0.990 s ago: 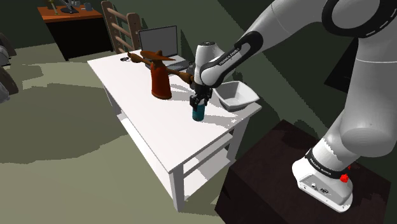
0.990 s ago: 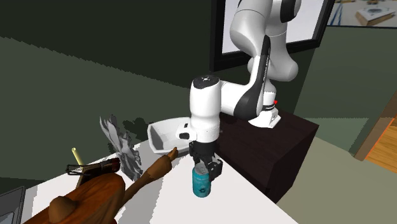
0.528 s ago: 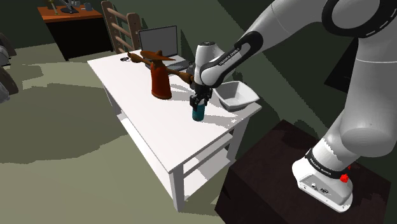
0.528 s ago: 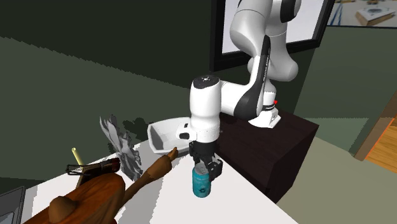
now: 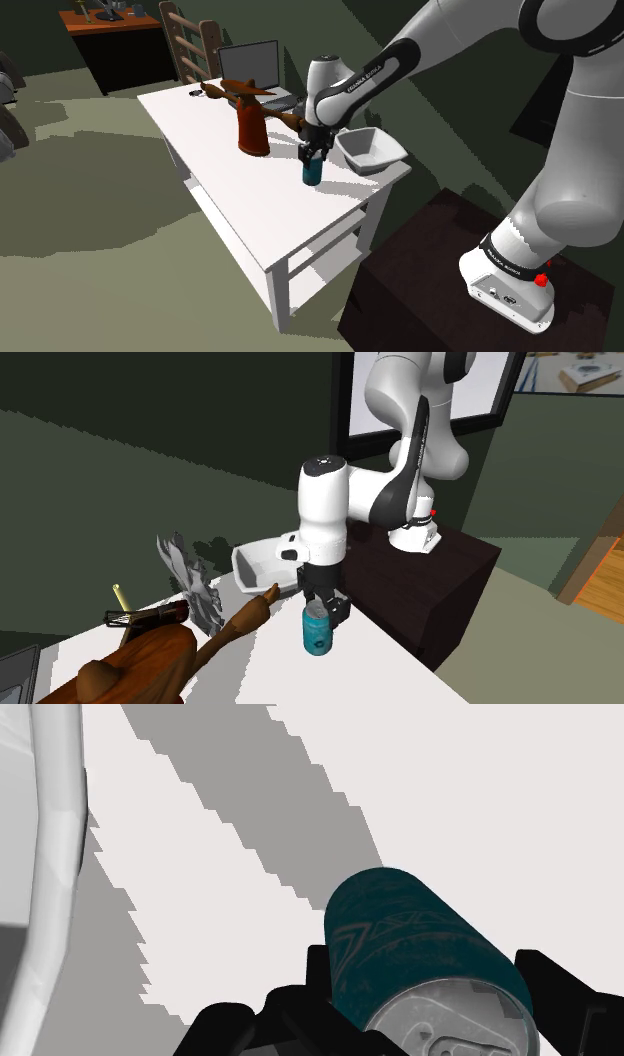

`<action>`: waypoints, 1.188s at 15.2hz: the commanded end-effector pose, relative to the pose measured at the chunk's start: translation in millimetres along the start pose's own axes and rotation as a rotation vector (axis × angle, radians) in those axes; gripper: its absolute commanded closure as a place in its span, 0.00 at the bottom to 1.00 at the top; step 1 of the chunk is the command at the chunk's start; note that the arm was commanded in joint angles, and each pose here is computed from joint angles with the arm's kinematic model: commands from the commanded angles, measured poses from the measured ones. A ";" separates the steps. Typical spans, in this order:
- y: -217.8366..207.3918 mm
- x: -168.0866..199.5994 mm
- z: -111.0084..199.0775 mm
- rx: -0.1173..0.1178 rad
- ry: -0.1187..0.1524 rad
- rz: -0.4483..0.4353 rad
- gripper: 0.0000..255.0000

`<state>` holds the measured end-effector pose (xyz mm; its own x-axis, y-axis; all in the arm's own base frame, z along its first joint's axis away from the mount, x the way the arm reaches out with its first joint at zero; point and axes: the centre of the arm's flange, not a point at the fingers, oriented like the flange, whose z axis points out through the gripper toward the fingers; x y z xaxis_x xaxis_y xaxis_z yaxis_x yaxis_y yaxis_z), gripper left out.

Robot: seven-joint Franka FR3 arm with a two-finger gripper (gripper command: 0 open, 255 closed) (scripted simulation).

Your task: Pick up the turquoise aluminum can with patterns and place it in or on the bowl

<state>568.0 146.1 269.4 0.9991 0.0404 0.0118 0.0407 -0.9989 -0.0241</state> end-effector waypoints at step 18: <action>-1.9 0.9 -101.0 0.000 0.000 0.000 1.00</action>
<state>567.5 145.5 364.9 0.9991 0.0405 0.0119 0.0407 -0.9989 -0.0240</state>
